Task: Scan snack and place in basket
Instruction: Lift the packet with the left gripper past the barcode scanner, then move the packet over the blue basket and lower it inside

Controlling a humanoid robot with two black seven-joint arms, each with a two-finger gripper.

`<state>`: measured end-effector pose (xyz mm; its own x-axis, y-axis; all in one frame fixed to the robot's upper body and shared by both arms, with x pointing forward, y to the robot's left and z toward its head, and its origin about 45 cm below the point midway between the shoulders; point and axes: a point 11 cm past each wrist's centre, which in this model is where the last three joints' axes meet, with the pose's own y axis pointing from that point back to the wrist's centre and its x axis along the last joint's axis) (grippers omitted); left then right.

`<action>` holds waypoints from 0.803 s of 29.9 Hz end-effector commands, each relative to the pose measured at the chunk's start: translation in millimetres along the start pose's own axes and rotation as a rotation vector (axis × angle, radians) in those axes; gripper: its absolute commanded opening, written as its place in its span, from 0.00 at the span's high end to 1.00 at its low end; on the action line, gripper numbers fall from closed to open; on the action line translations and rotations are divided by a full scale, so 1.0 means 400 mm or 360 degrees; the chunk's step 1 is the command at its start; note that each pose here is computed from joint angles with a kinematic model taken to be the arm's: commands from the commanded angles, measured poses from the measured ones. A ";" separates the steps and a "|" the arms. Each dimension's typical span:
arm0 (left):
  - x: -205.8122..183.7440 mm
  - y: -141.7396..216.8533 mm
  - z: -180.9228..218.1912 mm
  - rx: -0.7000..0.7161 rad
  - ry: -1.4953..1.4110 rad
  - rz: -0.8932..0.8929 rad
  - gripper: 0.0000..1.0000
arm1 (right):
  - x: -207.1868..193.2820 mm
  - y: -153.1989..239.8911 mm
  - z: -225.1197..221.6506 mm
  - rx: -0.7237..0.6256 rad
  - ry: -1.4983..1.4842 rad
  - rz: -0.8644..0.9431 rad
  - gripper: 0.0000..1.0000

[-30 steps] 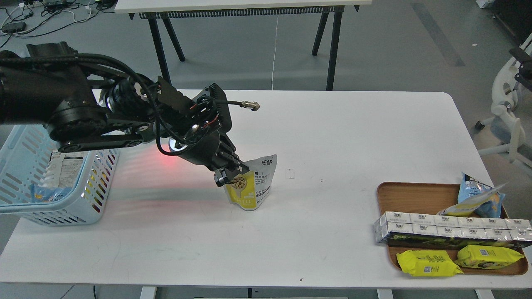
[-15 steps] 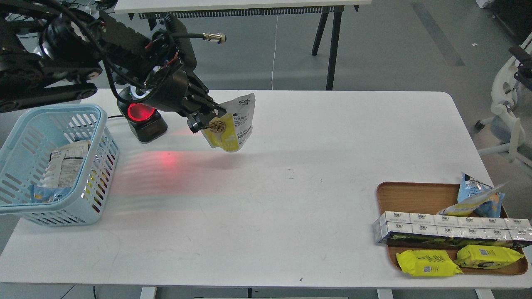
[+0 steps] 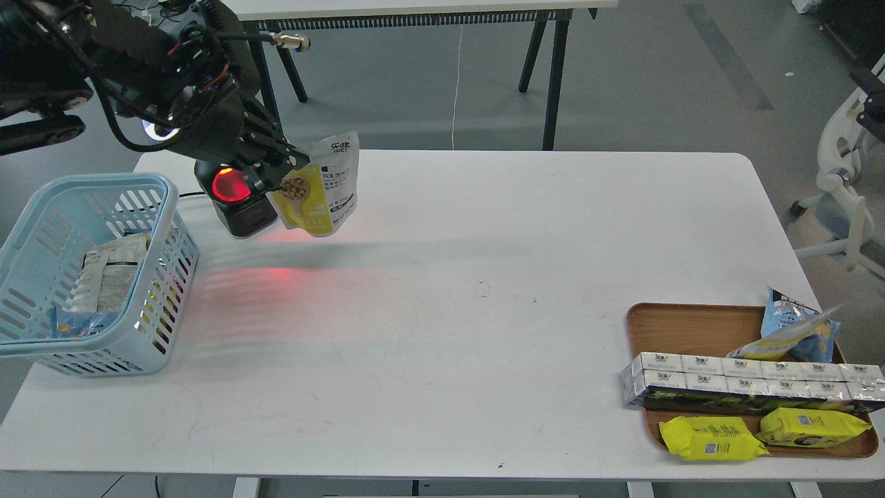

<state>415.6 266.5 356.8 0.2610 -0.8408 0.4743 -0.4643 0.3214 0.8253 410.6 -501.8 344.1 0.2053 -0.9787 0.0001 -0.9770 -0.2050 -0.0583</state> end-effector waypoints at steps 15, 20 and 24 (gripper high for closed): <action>-0.237 0.190 -0.100 0.0316 0.0287 -0.0259 1.00 | 0.006 0.012 0.035 -0.0046 -0.0006 0.0017 0.00; -0.270 0.264 -0.090 0.0379 0.0374 -0.0276 1.00 | 0.002 0.013 0.052 -0.0063 -0.0018 0.0016 0.00; -0.297 0.294 -0.097 0.0442 0.0367 -0.0313 1.00 | -0.012 0.004 0.062 -0.0065 -0.0034 -0.0002 0.00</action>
<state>367.3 410.8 405.3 0.5324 -0.7414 0.4085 -0.5758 0.0366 0.8168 407.5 -501.5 321.9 0.1990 -0.9799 -0.0142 -0.9799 -0.1987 -0.0180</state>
